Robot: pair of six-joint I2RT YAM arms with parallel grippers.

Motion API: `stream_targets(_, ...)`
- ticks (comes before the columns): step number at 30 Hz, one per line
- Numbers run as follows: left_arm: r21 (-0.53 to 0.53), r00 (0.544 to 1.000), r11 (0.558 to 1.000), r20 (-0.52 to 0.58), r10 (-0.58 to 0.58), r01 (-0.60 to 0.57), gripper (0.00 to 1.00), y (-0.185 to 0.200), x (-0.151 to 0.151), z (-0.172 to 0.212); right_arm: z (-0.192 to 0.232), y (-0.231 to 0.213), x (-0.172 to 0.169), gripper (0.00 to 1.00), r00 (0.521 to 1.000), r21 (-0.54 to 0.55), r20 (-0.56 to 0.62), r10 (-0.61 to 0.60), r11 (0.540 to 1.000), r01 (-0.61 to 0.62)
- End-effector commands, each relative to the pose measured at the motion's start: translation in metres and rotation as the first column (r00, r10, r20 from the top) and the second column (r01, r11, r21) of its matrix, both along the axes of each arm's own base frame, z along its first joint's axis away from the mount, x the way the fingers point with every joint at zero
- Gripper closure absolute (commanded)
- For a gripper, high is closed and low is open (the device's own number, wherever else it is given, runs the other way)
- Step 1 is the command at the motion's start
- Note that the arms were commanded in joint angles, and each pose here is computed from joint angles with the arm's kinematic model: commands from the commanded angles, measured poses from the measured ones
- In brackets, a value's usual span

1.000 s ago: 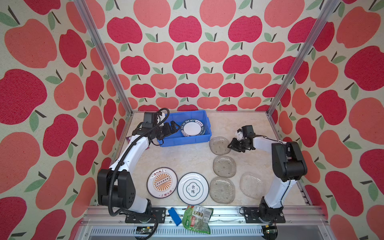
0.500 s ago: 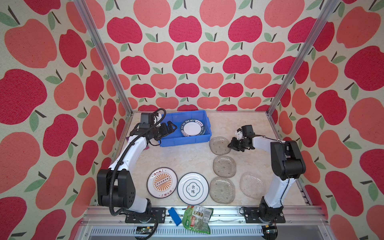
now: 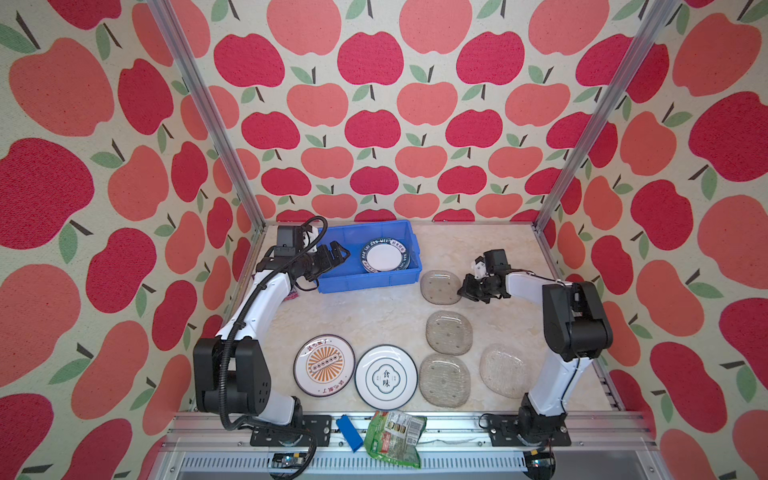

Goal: Place the plates into the plastic bin on the countertop
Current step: 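Grip the clear glass plate's rim with the right gripper and lift it, then carry the glass plate over the blue bin with the right gripper and lower it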

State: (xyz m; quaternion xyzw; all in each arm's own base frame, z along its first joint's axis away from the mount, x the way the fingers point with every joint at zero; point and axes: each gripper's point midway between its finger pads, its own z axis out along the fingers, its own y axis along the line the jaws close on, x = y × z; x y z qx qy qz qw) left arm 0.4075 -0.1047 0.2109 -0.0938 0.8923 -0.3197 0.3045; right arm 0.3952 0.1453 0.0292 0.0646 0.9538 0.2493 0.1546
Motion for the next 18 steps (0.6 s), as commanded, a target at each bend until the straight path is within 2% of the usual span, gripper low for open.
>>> stream_targets(1, 0.003, 0.999, 1.000, 0.052, -0.014, 0.014, 0.00, 0.001, 0.010, 0.015, 0.017, -0.030, -0.011, 1.00, 1.000, -0.117, -0.013, -0.015, 0.993, 0.013)
stream_targets(5, 0.005, 0.998, 1.000, 0.058, -0.005, 0.005, 0.00, 0.006, 0.014, 0.018, 0.060, -0.063, -0.018, 1.00, 0.998, -0.251, 0.052, -0.040, 0.966, 0.052)
stream_targets(7, 0.007, 0.998, 1.000, 0.058, -0.001, 0.000, 0.00, 0.009, 0.017, 0.018, 0.104, -0.072, -0.012, 1.00, 0.987, -0.297, 0.148, -0.056, 0.950, 0.098)
stream_targets(9, 0.006, 0.998, 1.000, 0.062, 0.007, -0.007, 0.00, 0.012, 0.020, 0.020, 0.154, -0.070, 0.000, 1.00, 0.961, -0.297, 0.271, -0.058, 0.944, 0.142)
stream_targets(13, -0.006, 0.998, 1.000, 0.060, 0.021, -0.020, 0.01, 0.018, 0.026, 0.019, 0.238, -0.031, 0.032, 1.00, 0.891, -0.253, 0.454, -0.006, 0.958, 0.136)
stream_targets(18, -0.024, 0.997, 0.999, 0.068, 0.046, -0.045, 0.00, 0.026, 0.030, 0.024, 0.265, 0.042, 0.075, 1.00, 0.866, -0.178, 0.495, 0.069, 0.984, 0.023)
